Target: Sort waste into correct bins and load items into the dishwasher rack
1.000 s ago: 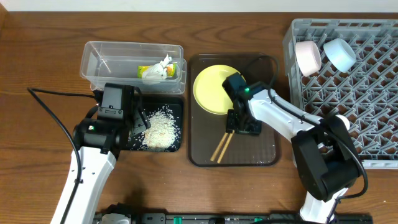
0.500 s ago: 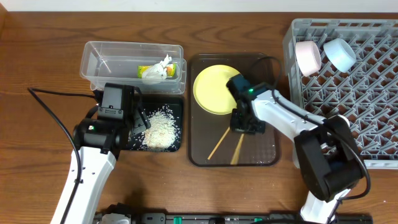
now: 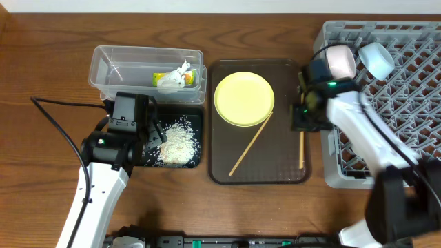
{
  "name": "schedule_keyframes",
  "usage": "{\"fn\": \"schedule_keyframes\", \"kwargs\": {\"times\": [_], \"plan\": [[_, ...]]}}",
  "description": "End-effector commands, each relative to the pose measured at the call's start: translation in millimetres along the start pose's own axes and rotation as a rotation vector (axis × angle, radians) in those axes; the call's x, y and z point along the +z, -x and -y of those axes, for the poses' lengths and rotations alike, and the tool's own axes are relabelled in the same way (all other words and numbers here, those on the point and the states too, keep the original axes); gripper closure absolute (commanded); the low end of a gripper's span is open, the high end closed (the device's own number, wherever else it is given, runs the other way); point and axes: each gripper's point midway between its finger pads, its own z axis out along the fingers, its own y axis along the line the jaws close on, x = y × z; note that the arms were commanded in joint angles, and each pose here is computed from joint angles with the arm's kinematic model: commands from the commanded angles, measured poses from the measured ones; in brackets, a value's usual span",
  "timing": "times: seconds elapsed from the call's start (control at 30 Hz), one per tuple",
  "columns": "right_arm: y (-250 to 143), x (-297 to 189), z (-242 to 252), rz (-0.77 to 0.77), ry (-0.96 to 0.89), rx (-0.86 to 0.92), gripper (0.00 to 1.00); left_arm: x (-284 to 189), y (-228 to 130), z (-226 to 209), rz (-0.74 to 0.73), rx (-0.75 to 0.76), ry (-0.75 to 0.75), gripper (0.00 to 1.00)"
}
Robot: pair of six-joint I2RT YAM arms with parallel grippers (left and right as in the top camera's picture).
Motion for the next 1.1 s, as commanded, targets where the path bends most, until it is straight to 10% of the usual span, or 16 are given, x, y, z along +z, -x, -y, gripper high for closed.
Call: {"fn": "schedule_keyframes", "kwargs": {"times": [0.0,0.53,1.07], "plan": [[18,-40,18,0.124,-0.001,-0.094,0.99,3,-1,-6,-0.002,-0.015,0.028,0.19],[30,-23,93,0.094,-0.058,0.022,0.99,3,-1,-6,-0.003,-0.015,0.028,0.19],[57,-63,80,0.252,-0.011,0.005,0.74,3,-1,-6,-0.003,-0.015,0.028,0.19]]}}
